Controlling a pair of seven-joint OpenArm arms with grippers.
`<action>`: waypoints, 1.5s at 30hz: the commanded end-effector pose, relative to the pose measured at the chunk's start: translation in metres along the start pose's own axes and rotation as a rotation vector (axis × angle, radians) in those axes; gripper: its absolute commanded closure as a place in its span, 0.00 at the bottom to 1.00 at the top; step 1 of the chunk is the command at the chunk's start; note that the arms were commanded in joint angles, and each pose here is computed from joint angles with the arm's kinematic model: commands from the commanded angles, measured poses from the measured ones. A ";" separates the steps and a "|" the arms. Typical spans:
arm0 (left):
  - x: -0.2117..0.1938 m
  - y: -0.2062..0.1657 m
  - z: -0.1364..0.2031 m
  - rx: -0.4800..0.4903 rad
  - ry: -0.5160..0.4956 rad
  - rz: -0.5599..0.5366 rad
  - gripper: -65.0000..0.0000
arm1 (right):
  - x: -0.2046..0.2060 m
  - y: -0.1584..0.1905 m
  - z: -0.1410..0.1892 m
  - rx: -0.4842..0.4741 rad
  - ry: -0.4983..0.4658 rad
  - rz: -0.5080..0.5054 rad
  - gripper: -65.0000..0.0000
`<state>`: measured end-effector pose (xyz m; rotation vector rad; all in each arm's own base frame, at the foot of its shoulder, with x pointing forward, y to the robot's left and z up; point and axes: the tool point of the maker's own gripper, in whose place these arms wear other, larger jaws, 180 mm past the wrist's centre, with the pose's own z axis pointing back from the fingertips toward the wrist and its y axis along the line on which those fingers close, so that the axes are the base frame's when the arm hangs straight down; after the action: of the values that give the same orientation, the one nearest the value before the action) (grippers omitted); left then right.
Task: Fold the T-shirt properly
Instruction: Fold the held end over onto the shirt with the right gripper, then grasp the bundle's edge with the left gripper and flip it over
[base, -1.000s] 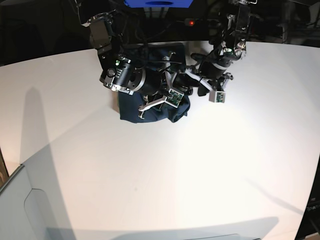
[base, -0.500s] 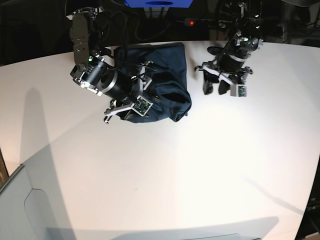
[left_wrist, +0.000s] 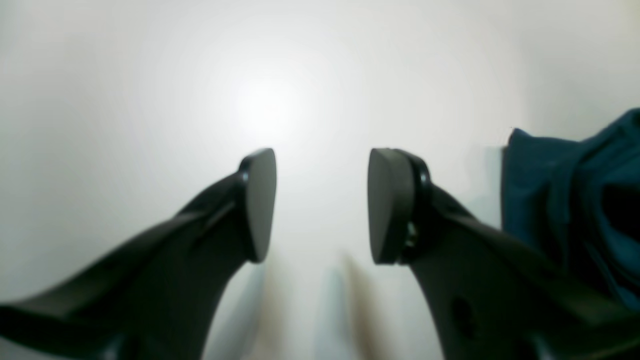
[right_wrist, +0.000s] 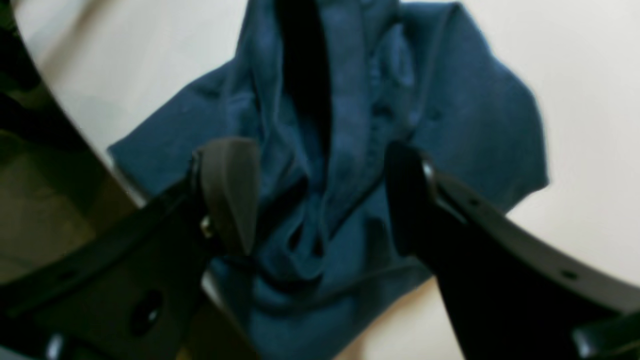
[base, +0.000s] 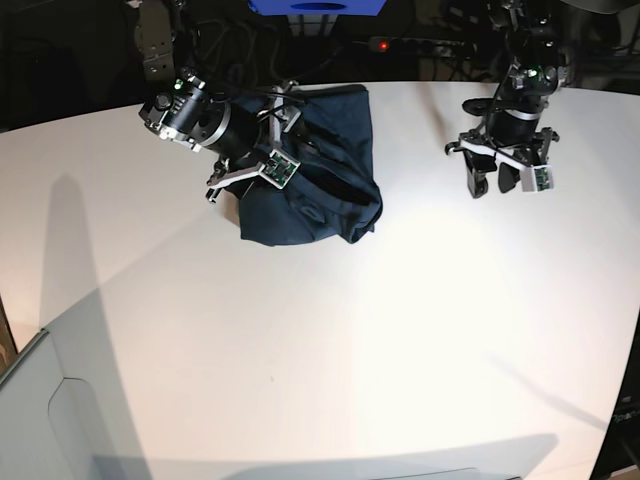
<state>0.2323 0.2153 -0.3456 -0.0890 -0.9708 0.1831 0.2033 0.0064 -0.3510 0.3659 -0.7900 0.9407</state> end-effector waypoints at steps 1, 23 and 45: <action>0.011 -0.001 0.002 -0.007 -0.038 -0.008 0.56 | 0.010 0.009 0.002 0.026 -0.041 0.012 0.42; 0.029 0.050 0.015 0.131 -0.091 0.000 0.56 | 0.015 0.064 -0.007 0.182 -0.046 0.072 0.42; -0.058 -0.130 0.055 -0.333 0.146 0.322 0.43 | 0.000 -0.051 0.023 -0.141 -0.020 -0.005 0.42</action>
<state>0.1668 0.0731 -0.3493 -0.5566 -0.7962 0.2993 0.2286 -0.0413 -0.3468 0.2372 -0.8089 0.8652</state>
